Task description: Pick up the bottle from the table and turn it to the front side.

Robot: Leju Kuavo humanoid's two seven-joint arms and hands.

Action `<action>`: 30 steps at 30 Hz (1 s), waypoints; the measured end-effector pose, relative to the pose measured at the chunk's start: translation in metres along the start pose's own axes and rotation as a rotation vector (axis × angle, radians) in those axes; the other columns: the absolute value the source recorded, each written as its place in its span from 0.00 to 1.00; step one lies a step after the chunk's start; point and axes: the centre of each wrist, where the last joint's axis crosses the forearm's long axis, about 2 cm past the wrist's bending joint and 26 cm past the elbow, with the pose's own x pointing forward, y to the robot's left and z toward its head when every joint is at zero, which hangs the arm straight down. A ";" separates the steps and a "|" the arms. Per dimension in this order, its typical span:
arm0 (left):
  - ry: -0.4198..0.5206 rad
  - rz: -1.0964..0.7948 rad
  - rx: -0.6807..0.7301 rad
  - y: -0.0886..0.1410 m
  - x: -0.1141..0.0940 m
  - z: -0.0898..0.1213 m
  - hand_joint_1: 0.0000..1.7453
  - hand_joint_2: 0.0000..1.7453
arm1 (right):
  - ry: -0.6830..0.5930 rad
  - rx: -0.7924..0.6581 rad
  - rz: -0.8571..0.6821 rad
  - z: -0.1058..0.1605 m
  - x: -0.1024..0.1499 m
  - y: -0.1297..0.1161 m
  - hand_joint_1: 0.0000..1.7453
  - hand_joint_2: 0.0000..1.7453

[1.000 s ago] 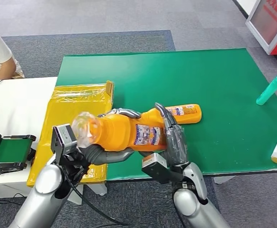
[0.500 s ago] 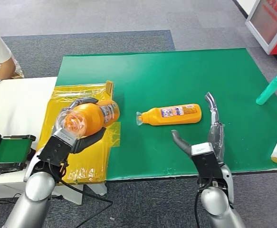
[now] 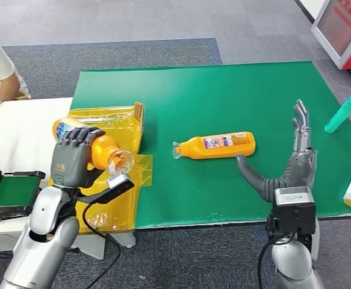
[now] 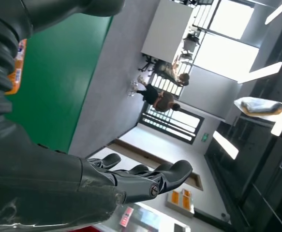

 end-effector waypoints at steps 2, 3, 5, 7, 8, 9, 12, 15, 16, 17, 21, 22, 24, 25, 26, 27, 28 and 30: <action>0.001 -0.037 -0.065 -0.015 -0.006 0.003 1.00 1.00 | -0.019 -0.019 -0.009 -0.003 0.004 -0.004 0.00 1.00; 0.004 -0.048 -0.095 -0.022 -0.008 0.004 1.00 1.00 | -0.028 -0.027 -0.012 -0.004 0.005 -0.006 0.00 1.00; 0.012 -0.061 -0.149 -0.034 -0.013 0.007 1.00 1.00 | -0.044 -0.039 -0.016 -0.006 0.008 -0.010 0.00 1.00; 0.021 -0.065 -0.191 -0.042 -0.016 0.009 1.00 1.00 | -0.055 -0.045 -0.018 -0.007 0.010 -0.011 0.00 1.00; 0.025 -0.065 -0.207 -0.044 -0.018 0.009 1.00 1.00 | -0.060 -0.046 -0.019 -0.007 0.011 -0.012 0.00 1.00; 0.029 -0.065 -0.219 -0.047 -0.019 0.010 1.00 1.00 | -0.064 -0.047 -0.019 -0.007 0.012 -0.012 0.00 1.00; 0.034 -0.064 -0.244 -0.050 -0.020 0.010 1.00 1.00 | -0.075 -0.048 -0.018 -0.007 0.013 -0.012 0.00 1.00; 0.037 -0.056 -0.248 -0.052 -0.020 0.010 1.00 1.00 | -0.084 -0.042 -0.008 -0.006 0.014 -0.013 0.00 1.00; 0.036 -0.053 -0.245 -0.052 -0.020 0.010 1.00 1.00 | -0.087 -0.037 0.001 -0.005 0.014 -0.013 0.00 1.00; 0.035 -0.052 -0.241 -0.052 -0.020 0.010 0.92 1.00 | -0.089 -0.032 0.010 -0.004 0.015 -0.014 0.00 1.00; 0.034 -0.049 -0.232 -0.052 -0.020 0.010 0.00 1.00 | -0.092 -0.026 0.027 0.001 0.017 -0.015 0.00 1.00; 0.034 -0.048 -0.226 -0.052 -0.019 0.010 0.00 1.00 | -0.095 -0.026 0.029 0.002 0.018 -0.016 0.00 1.00; 0.033 -0.038 -0.196 -0.051 -0.019 0.011 0.00 1.00 | -0.097 -0.023 0.023 0.005 0.019 -0.017 0.00 1.00; 0.032 -0.028 -0.174 -0.051 -0.019 0.012 0.00 1.00 | -0.095 -0.019 0.019 0.008 0.020 -0.018 0.00 1.00; 0.029 -0.018 -0.154 -0.050 -0.018 0.013 0.00 1.00 | -0.092 -0.012 0.015 0.010 0.020 -0.019 0.00 1.00; 0.027 -0.010 -0.137 -0.050 -0.018 0.014 0.00 1.00 | -0.087 -0.004 0.012 0.012 0.021 -0.020 0.00 1.00; 0.025 -0.004 -0.128 -0.049 -0.017 0.016 0.00 1.00 | -0.082 0.003 0.012 0.014 0.021 -0.021 0.00 1.00; 0.022 0.003 -0.121 -0.049 -0.016 0.019 0.00 1.00 | -0.077 0.013 0.013 0.017 0.021 -0.021 0.00 1.00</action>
